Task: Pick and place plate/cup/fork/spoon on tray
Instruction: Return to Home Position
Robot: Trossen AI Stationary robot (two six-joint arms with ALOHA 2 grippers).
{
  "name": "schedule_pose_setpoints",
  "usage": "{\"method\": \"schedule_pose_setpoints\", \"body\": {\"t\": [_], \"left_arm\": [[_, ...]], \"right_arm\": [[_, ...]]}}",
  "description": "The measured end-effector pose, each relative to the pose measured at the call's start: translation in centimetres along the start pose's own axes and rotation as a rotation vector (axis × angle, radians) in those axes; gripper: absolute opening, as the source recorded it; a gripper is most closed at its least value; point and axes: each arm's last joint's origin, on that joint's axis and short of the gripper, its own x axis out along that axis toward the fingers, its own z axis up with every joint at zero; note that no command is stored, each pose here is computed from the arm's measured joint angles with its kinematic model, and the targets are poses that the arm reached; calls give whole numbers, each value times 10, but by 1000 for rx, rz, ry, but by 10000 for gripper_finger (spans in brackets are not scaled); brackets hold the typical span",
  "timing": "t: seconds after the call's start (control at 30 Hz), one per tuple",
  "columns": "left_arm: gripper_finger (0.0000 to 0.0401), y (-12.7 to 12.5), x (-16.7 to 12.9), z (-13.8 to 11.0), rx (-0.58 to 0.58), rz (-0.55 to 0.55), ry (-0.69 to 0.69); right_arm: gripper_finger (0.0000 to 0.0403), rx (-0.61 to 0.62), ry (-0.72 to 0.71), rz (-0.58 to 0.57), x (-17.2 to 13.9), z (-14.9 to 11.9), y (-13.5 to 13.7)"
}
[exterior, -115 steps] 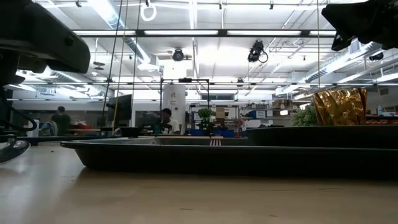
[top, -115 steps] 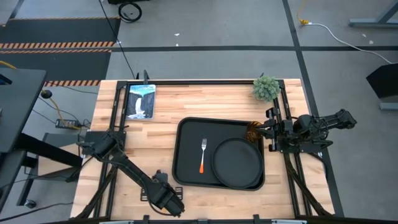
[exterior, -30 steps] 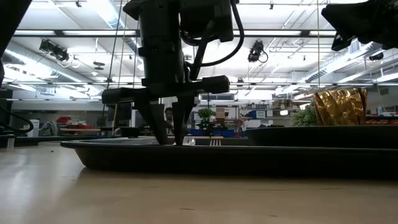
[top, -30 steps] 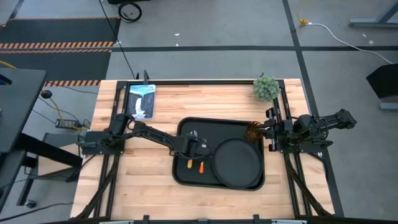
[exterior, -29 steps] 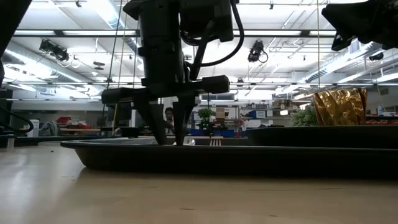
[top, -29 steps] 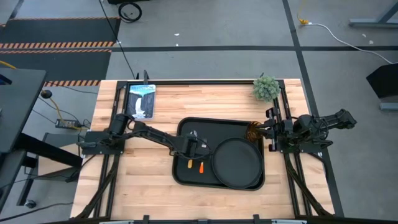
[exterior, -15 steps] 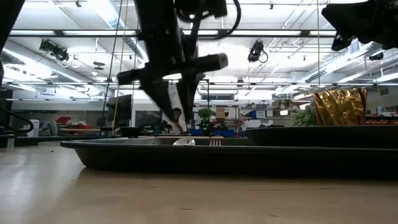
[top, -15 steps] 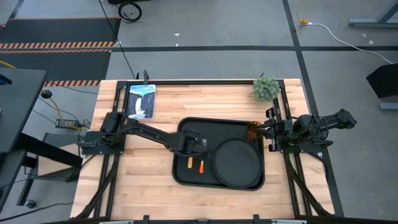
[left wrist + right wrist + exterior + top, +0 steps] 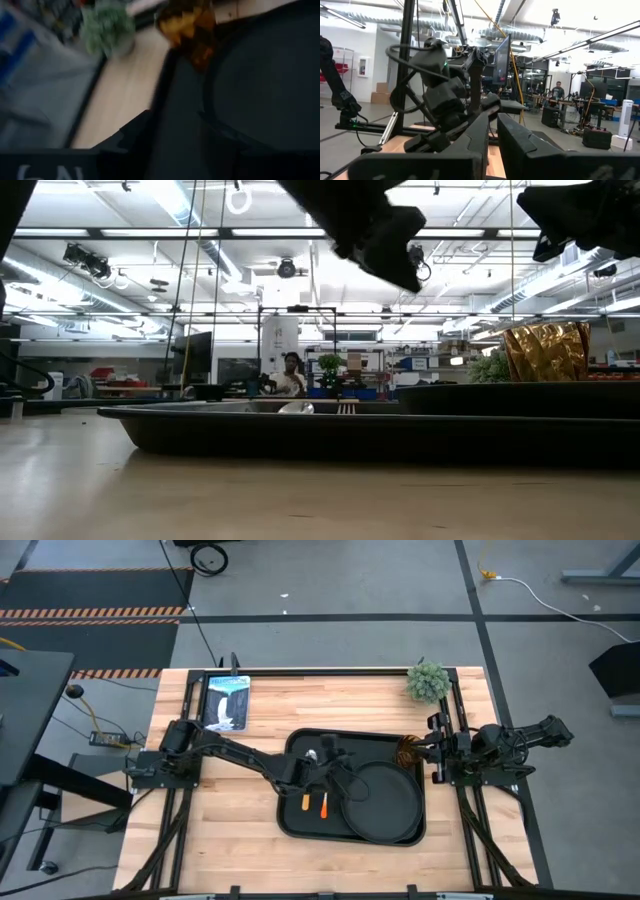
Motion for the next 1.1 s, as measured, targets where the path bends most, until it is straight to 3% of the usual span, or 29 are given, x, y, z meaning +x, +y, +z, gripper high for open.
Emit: {"method": "schedule_pose_setpoints", "body": {"t": [0.27,0.43,0.63,0.9,1.1], "left_arm": [[160,7,-6,6,203,19,-23],[160,27,-46,13,278,-32,7],[160,68,-103,16,240,-192,31],[156,103,-134,-2,203,-428,123],[131,104,-142,-54,182,-483,50]], "right_arm": [[45,0,0,0,0,0,0],[45,0,0,0,0,0,0],[45,0,-1,0,0,0,0],[45,1,-1,0,0,0,0],[45,2,-7,-1,0,1,0]]}}
